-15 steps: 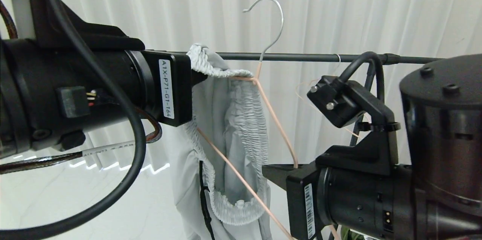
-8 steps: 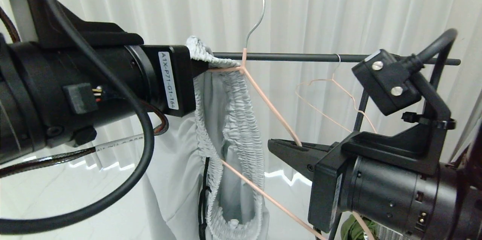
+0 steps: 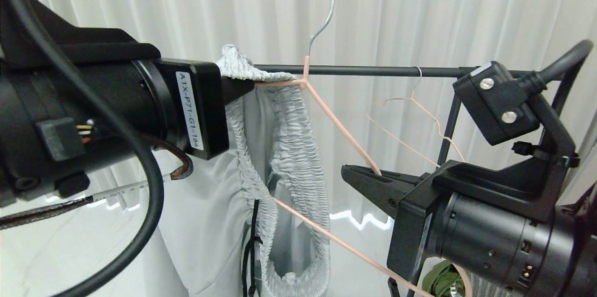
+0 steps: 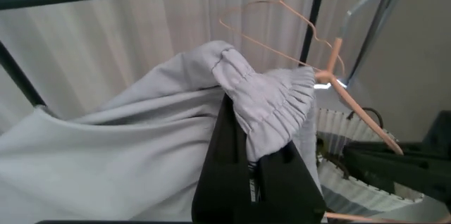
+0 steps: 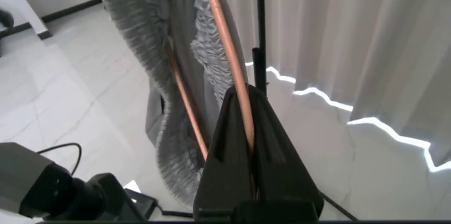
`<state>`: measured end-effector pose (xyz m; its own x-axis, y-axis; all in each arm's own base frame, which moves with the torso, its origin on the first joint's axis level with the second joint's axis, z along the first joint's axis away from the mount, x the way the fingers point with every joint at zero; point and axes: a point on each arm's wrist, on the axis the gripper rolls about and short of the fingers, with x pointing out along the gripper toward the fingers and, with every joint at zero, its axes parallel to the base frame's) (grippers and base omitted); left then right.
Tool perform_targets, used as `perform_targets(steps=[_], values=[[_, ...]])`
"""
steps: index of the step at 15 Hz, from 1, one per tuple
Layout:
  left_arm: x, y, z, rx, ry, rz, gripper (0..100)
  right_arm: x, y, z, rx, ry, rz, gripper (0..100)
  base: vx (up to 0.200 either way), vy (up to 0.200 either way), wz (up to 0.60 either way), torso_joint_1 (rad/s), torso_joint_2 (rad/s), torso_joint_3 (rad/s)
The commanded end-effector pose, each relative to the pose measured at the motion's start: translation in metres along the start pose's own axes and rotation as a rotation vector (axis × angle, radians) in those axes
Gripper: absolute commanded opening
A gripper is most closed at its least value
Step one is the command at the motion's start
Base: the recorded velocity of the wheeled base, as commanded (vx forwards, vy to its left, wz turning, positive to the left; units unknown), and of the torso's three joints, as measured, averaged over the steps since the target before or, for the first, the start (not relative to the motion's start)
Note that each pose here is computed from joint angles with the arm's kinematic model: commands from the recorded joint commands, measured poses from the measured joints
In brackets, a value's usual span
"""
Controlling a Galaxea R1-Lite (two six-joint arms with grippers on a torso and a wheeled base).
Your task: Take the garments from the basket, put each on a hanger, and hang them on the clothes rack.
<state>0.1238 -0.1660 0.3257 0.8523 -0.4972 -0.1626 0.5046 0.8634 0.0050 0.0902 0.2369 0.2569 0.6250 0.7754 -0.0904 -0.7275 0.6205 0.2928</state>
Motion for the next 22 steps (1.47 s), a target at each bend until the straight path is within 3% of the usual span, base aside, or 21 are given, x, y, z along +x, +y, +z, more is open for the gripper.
perform_targets(steps=[1, 4, 6, 7, 11, 14, 16, 19, 22], values=[[-0.004, -0.005, -0.007, 0.017, 0.017, -0.033, 0, 0.001, 0.000, 0.001, 0.005, -0.012, 0.003, 0, 0.000, 0.000, 0.00, 0.000, 0.00, 0.000], [-0.004, -0.004, -0.022, 0.072, 0.061, -0.031, 0, -0.002, 0.001, 0.004, 0.010, -0.026, 0.006, 0, 0.000, 0.000, 0.00, 0.000, 0.00, 0.000], [-0.004, -0.003, -0.024, 0.073, 0.064, -0.029, 0, -0.002, 0.001, 0.005, 0.012, -0.034, 0.002, 0, 0.000, 0.000, 0.00, 0.000, 0.00, 0.000], [-0.004, -0.003, -0.024, 0.073, 0.066, -0.029, 100, -0.002, 0.001, 0.006, 0.013, -0.039, 0.004, 0, 0.000, 0.000, 0.00, 0.000, 0.00, 0.000], [-0.005, -0.003, -0.023, 0.070, 0.062, -0.029, 100, -0.003, 0.002, 0.010, 0.014, -0.092, 0.015, 0, 0.000, 0.000, 0.00, 0.000, 0.00, 0.000], [-0.011, -0.002, -0.018, 0.057, 0.021, -0.044, 100, -0.004, -0.001, 0.008, -0.007, -0.094, -0.024, 0, 0.000, 0.000, 0.00, 0.000, 0.00, 0.000], [-0.021, -0.002, -0.020, 0.098, 0.010, -0.068, 100, -0.008, -0.009, 0.002, -0.018, -0.079, -0.048, 0, 0.000, 0.000, 0.00, 0.000, 0.00, 0.000], [-0.042, 0.009, -0.031, 0.210, -0.003, -0.092, 100, -0.024, -0.020, -0.007, -0.032, -0.056, -0.059, 0, 0.000, 0.000, 0.00, 0.000, 0.00, 0.000], [-0.059, 0.018, -0.031, 0.217, -0.044, -0.200, 100, -0.045, -0.032, -0.021, -0.102, -0.020, -0.049, 0, 0.000, 0.000, 0.00, 0.000, 0.00, 0.000]])
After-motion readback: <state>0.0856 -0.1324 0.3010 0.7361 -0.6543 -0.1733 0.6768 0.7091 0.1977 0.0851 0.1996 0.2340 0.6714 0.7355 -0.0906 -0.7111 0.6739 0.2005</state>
